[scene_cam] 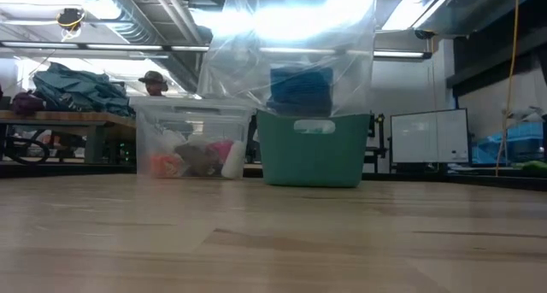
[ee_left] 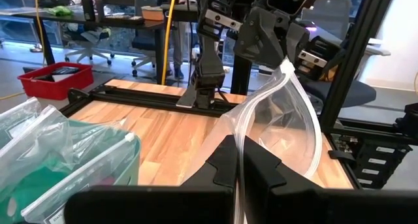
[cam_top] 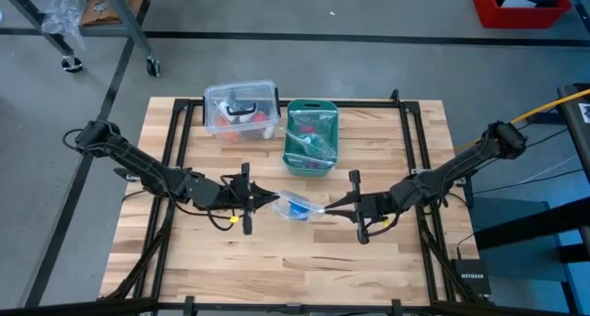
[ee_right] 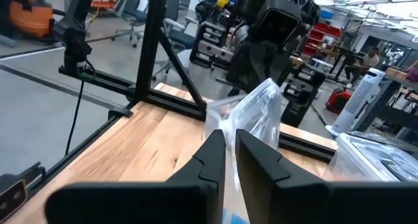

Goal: Roll bandage
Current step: Close the transparent zip bag

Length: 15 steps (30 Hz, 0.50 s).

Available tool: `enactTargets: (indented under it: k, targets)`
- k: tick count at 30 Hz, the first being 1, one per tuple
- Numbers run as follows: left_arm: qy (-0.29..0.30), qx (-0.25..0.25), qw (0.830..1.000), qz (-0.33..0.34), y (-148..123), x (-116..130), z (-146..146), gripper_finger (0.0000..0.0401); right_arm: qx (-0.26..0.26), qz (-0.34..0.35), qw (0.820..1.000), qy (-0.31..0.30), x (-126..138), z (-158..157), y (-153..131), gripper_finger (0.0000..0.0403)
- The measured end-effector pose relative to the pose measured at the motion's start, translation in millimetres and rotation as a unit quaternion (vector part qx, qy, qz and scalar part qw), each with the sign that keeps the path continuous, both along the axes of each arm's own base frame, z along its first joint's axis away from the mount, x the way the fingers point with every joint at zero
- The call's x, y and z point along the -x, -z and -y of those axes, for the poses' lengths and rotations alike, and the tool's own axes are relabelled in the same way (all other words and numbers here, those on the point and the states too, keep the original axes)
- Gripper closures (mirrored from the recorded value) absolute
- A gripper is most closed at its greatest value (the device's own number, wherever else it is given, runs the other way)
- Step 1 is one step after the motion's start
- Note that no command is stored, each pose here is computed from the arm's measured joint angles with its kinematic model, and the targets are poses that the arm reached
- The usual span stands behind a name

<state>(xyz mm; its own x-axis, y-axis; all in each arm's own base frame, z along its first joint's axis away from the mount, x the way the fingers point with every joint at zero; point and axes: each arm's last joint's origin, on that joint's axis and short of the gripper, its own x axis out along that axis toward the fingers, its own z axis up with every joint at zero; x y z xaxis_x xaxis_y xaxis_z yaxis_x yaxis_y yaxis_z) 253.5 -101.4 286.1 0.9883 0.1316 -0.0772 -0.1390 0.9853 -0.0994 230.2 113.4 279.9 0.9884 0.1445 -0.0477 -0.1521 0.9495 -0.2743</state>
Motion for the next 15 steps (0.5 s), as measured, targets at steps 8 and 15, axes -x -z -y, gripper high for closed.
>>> enactTargets:
  k: [8, 15]
  targets:
    - [0.000, 0.000, 1.000, 0.000, 0.0, 0.0, 0.0, 0.0401, 0.008, -0.010, 1.000, -0.001, -6.3, -3.1, 8.0, 0.0363]
    - [0.000, 0.000, 1.000, -0.001, 0.0, 0.0, 0.0, 0.0401, 0.007, -0.006, 1.000, -0.001, -6.3, -3.1, 7.2, 0.0369]
